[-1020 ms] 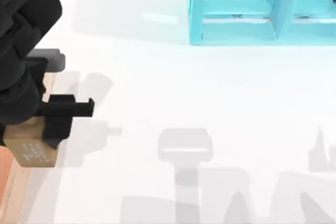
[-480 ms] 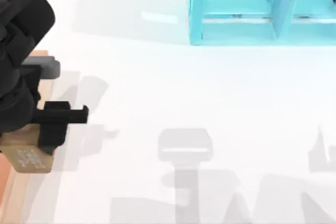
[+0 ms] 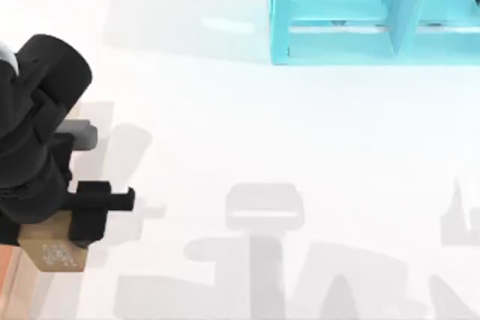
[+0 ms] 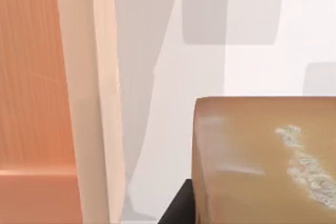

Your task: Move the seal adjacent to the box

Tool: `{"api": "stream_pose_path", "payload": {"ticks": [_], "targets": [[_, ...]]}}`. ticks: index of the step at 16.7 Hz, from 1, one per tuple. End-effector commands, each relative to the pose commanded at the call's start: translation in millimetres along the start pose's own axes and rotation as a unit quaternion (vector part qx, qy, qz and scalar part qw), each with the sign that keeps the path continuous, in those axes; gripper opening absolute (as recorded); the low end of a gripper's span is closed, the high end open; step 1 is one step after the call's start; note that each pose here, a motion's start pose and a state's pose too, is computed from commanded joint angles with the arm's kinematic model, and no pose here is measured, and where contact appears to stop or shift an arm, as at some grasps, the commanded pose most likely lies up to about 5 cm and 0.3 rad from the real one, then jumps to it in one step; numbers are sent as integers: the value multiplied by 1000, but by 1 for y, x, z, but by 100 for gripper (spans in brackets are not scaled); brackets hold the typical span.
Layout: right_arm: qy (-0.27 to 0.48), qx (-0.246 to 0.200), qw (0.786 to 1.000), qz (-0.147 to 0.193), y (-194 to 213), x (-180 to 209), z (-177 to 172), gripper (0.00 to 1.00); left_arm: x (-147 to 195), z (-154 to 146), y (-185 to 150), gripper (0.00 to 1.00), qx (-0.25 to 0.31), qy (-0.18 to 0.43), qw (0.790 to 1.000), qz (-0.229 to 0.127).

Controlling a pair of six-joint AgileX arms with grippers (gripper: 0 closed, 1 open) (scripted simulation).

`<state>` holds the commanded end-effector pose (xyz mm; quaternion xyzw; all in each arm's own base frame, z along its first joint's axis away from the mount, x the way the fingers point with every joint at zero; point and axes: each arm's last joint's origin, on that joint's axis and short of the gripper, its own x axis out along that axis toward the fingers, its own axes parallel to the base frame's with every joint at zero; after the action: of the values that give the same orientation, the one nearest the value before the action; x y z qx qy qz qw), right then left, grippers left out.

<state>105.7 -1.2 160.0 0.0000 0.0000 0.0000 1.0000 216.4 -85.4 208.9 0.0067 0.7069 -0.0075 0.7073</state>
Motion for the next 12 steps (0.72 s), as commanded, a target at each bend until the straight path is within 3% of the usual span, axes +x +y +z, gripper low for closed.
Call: {"api": "stream_pose_path", "payload": {"ticks": [3,12], "targets": [[0,0,1000,0,0,0,0,100,0,0,0,0,0,0,1000,0],[0,0,1000,0,0,0,0,100,0,0,0,68,0,0,1000,0]]}}
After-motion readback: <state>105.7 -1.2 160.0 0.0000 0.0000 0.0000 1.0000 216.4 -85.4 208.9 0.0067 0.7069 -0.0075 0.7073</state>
